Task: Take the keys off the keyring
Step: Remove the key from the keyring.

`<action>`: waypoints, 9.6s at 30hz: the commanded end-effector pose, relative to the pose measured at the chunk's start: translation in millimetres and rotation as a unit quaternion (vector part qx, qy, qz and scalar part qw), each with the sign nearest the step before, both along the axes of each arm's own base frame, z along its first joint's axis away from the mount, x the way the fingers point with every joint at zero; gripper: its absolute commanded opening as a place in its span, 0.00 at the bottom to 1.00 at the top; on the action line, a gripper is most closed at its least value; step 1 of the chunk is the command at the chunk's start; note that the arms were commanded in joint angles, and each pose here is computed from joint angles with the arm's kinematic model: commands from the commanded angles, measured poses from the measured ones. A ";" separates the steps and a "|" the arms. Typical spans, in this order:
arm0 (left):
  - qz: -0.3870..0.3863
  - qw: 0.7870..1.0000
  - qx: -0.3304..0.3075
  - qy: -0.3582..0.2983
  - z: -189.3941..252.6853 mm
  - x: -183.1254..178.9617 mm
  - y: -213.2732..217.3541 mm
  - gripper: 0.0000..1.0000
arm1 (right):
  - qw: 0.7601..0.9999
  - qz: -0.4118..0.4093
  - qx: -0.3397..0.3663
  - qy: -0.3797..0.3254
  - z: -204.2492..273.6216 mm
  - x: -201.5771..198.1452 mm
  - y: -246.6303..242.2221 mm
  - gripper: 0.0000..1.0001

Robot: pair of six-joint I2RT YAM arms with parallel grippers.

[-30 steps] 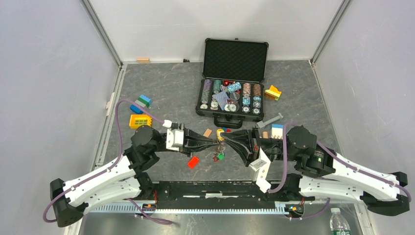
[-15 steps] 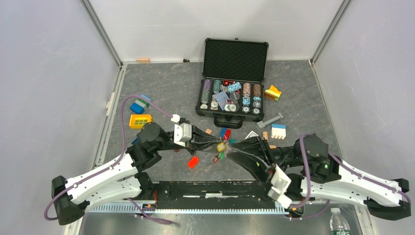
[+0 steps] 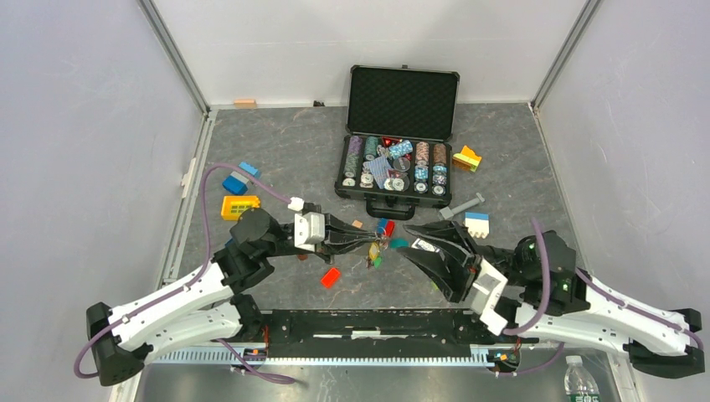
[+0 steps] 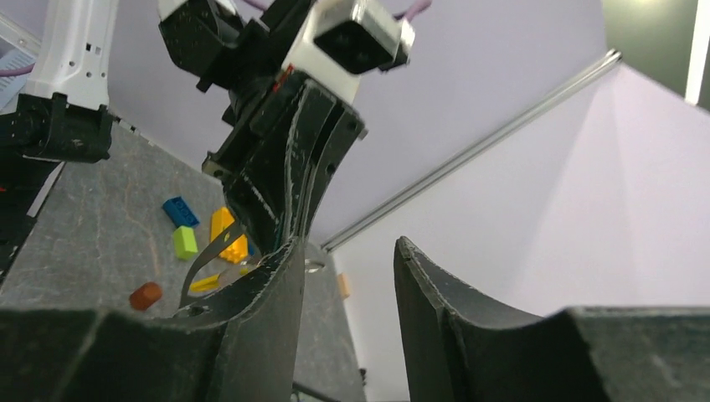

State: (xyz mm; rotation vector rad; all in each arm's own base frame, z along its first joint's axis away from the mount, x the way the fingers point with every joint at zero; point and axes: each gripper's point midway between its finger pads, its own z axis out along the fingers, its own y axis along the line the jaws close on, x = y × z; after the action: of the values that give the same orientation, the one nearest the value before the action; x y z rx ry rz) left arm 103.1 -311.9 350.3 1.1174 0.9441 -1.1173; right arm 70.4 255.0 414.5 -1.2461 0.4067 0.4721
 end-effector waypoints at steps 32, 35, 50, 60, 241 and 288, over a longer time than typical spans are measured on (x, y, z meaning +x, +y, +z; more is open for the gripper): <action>0.198 0.954 -0.061 -0.218 97.6 19.9 83.3 0.02 | 0.972 0.022 0.096 0.215 3.7 19.9 33.3 0.45; 0.230 0.946 -0.033 -0.226 95.7 31.2 89.5 0.02 | 0.968 0.031 0.099 0.228 -2.1 21.8 45.3 0.46; 0.230 0.947 -0.033 -0.222 95.2 31.2 89.3 0.02 | 0.929 0.056 0.238 0.278 14.9 38.2 64.7 0.52; 0.209 0.955 -0.090 -0.189 97.9 24.9 82.9 0.02 | 0.920 0.053 0.255 0.291 10.9 41.1 73.9 0.41; 0.132 0.972 -0.027 -0.192 47.4 9.4 61.5 0.02 | 0.959 -0.023 0.015 0.280 -55.7 24.4 72.9 0.03; 0.127 0.973 0.008 -0.190 35.5 15.1 53.9 0.02 | 0.959 0.000 -0.003 0.284 -53.5 22.2 107.7 0.03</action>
State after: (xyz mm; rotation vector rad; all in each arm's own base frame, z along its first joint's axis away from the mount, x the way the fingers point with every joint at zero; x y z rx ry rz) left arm 116.5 -261.0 355.3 1.1769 0.8486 -0.7026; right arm 98.8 356.7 346.6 -1.1030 0.9167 0.7944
